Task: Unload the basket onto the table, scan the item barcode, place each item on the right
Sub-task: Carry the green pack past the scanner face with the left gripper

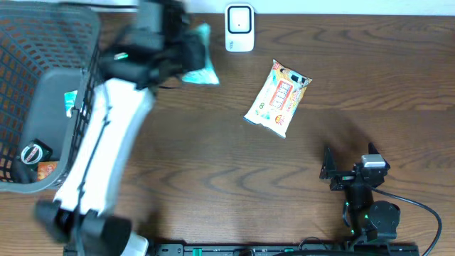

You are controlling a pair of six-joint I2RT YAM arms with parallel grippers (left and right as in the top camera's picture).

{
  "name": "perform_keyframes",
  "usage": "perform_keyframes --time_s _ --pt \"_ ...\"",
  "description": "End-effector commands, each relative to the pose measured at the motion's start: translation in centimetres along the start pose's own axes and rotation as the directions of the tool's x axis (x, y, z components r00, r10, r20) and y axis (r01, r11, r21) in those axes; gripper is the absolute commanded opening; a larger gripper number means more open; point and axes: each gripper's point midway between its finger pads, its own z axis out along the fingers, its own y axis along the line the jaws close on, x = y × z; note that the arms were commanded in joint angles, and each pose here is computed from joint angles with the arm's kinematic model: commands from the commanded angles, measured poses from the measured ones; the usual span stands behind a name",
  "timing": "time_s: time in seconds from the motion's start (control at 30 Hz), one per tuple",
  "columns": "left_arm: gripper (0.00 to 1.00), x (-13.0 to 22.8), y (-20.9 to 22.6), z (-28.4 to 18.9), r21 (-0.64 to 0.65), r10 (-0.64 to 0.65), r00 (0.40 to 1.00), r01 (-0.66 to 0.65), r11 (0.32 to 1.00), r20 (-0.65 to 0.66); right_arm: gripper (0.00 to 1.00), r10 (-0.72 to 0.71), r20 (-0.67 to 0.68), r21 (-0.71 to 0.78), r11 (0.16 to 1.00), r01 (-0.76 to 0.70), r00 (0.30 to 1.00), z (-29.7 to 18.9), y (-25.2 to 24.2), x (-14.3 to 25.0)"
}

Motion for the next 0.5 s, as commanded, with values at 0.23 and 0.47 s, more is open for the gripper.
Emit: perform_keyframes --time_s 0.23,0.47 --pt "0.09 4.9 2.8 13.5 -0.324 0.204 0.964 -0.250 0.912 -0.171 0.99 -0.008 0.001 0.006 1.000 0.008 1.000 0.0 -0.2 0.0" --pt "0.15 9.6 1.4 19.1 -0.281 0.111 0.962 -0.182 0.942 -0.251 0.99 -0.007 0.001 0.006 1.000 0.007 1.000 0.0 -0.2 0.0"
